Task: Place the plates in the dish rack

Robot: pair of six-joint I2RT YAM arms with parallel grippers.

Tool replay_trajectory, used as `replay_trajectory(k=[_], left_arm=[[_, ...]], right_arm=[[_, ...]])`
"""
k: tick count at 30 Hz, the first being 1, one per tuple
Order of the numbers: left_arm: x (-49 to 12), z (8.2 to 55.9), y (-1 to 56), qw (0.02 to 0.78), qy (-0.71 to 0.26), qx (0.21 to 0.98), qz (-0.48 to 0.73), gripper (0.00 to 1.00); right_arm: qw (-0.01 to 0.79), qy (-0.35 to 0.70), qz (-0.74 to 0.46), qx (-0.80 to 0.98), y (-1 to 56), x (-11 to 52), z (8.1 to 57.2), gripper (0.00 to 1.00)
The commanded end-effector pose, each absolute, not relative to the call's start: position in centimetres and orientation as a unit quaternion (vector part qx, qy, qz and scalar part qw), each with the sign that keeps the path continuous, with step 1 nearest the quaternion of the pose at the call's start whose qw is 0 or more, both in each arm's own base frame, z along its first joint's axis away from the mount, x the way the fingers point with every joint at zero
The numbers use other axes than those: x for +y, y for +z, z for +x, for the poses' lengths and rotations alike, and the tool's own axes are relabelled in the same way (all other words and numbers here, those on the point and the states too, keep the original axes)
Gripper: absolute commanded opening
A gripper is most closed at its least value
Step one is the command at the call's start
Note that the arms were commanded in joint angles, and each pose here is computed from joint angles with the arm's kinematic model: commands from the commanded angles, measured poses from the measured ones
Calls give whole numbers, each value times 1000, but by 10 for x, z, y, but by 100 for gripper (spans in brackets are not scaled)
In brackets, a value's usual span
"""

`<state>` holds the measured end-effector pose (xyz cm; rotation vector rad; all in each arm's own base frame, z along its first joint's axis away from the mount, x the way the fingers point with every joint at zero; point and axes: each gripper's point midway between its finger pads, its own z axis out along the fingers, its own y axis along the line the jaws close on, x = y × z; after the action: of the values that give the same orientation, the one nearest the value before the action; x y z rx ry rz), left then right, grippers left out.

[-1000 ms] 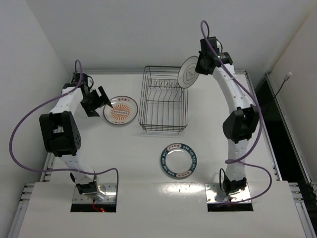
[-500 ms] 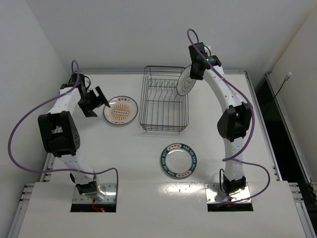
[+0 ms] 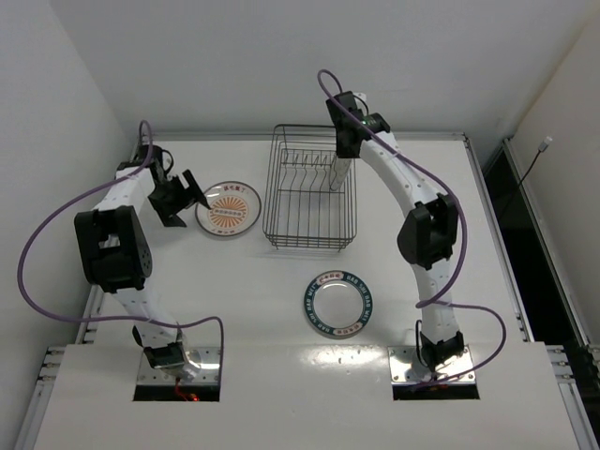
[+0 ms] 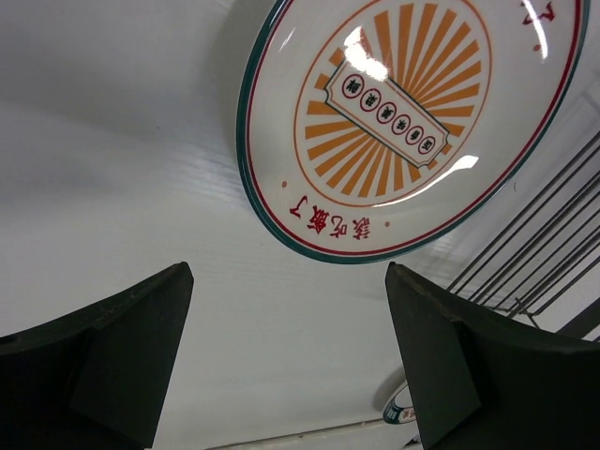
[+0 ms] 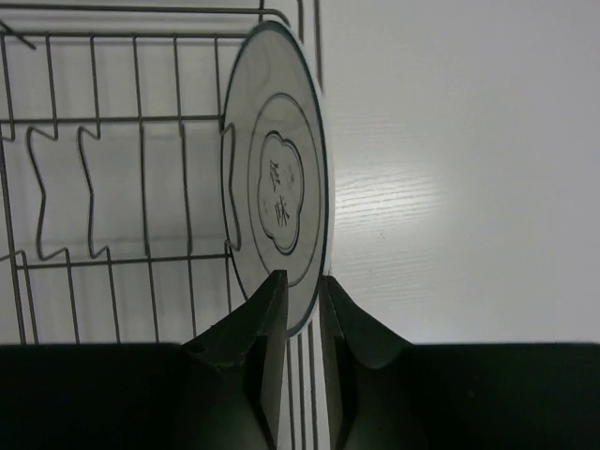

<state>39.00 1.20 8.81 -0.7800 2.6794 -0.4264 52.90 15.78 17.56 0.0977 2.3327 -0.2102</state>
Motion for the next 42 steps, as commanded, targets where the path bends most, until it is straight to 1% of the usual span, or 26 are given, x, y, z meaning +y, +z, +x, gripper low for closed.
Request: replay_trajectory(k=[1,8,11,12,14,15,17,18,20,21,22,24,25,26,27,28,30,31,32,33,34,36,38,39,41,42], left_arm=[[10,386,76,143,-163,936,-277,82],[-3,399,61,144,-208,922,-294,82],[-7,402,54,144,-223,918,-295,82],[-10,403,50,140,-231,917,-294,82],[-12,403,38,128,-236,916,-299,78],[-17,408,39,133,-255,912,-292,68],[-24,404,26,115,-273,908,-297,55],[-28,408,27,119,-291,904,-290,44],[-32,405,22,109,-302,902,-289,28],[-32,405,22,109,-302,902,-289,7],[-32,409,26,114,-303,900,-292,0],[-26,409,27,115,-309,896,-299,0],[-26,414,36,126,-315,894,-293,0],[-17,418,44,138,-315,888,-305,0],[-13,420,50,143,-316,883,-316,0],[-9,428,70,168,-324,876,-314,0],[4,438,96,202,-336,858,-333,0],[7,446,112,226,-347,848,-330,0],[10,449,132,250,-355,839,-328,0],[16,454,147,269,-365,829,-329,0],[15,461,163,287,-381,815,-328,0],[10,461,180,292,-418,801,-314,0],[-2,462,194,299,-452,789,-289,0],[-14,456,196,303,-480,775,-278,0],[-19,449,193,295,-494,770,-275,0],[-25,449,199,301,-502,767,-262,0]], right_arm=[[389,-56,18,919,177,173,529,18],[409,-38,29,912,205,170,526,20],[430,-17,34,902,236,167,521,26],[444,-10,37,895,255,165,516,31],[456,9,35,889,273,167,510,35],[459,8,39,888,281,161,507,37],[471,25,38,881,303,161,497,39],[470,21,42,882,303,153,495,39],[474,33,42,879,316,148,484,40],[470,35,43,881,314,144,481,40],[464,41,42,884,314,141,478,41],[458,54,38,886,314,140,469,41],[453,79,26,888,313,149,466,44],[436,90,20,895,299,151,465,44],[434,108,16,894,299,152,463,45],[422,156,-9,893,300,170,456,48],[403,207,-14,892,284,180,458,50],[383,258,-34,886,283,198,450,50],[379,289,-37,878,277,205,453,51],[346,362,-51,864,278,225,443,51],[332,400,-51,853,276,231,443,51],[285,492,-73,819,267,255,440,51],[250,539,-57,803,263,267,440,51],[230,571,-57,786,256,275,446,56],[214,582,-65,782,249,283,446,56],[221,583,-69,779,254,284,451,58]])
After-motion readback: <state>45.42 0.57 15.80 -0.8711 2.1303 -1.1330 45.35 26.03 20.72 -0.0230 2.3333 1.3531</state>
